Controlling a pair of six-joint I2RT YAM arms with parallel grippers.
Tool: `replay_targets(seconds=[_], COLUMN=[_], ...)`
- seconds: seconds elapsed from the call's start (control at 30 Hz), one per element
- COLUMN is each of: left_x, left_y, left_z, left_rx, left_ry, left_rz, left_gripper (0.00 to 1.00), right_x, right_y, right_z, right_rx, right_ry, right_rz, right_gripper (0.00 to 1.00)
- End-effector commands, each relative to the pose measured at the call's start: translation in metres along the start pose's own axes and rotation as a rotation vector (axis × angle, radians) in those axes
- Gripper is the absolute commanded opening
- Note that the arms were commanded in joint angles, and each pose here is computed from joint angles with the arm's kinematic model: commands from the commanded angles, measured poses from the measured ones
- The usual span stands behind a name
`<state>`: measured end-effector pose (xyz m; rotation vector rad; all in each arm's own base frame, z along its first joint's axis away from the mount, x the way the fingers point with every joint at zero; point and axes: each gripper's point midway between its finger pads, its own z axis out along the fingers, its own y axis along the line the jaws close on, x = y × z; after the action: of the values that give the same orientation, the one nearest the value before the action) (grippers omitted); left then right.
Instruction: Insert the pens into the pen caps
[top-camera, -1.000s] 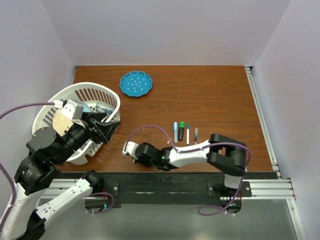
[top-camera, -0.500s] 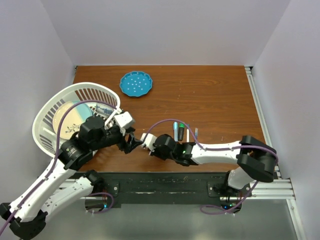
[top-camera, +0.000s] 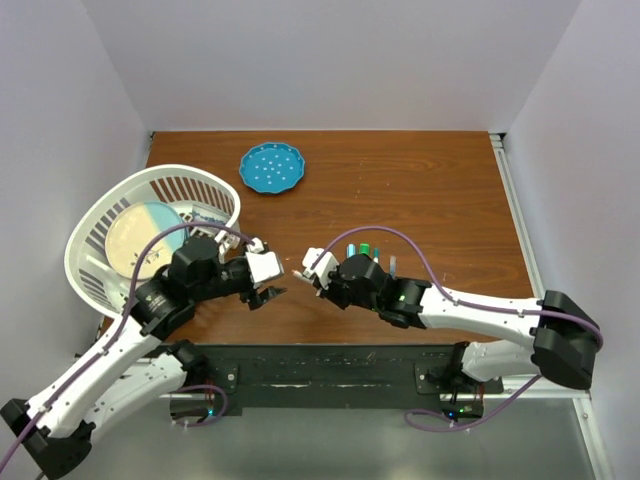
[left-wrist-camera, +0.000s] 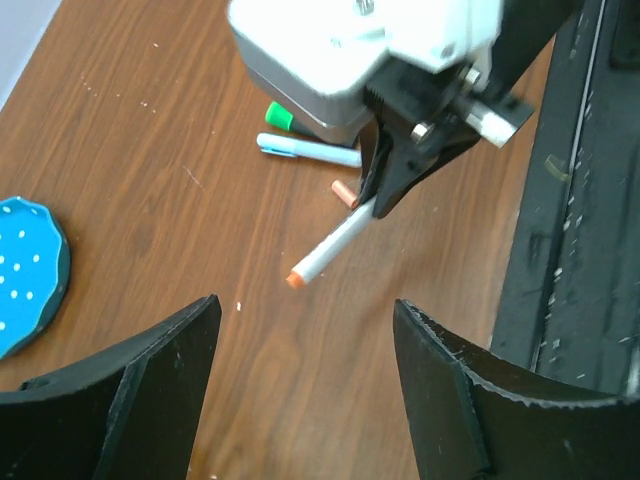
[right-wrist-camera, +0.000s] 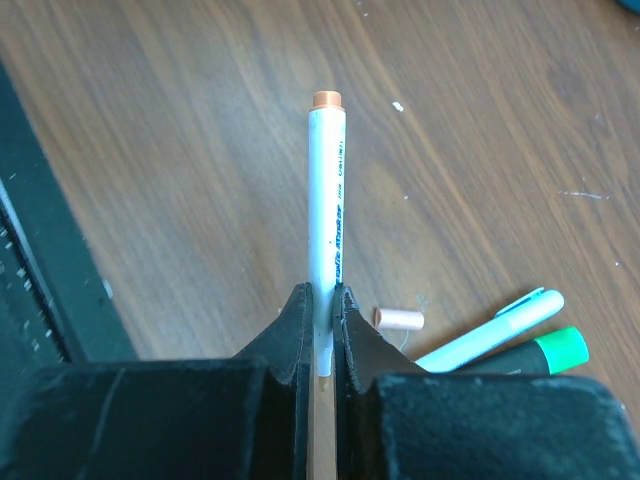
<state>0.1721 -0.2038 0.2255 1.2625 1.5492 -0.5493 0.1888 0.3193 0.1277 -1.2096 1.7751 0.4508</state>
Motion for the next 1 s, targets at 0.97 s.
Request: replay_targets(seconds=[0.97], left_x=[0.021], left_y=[-0.004], left_z=[0.060], left_rx=[0.103], left_ry=[0.073], left_rz=[0.380], left_gripper=[0.69], right_x=[-0.065], right_y=[0.008], right_z=[-0.038], right_rx=[-0.111], right_ry=[-0.091], right_rz=[0.002], right_gripper=[0.00])
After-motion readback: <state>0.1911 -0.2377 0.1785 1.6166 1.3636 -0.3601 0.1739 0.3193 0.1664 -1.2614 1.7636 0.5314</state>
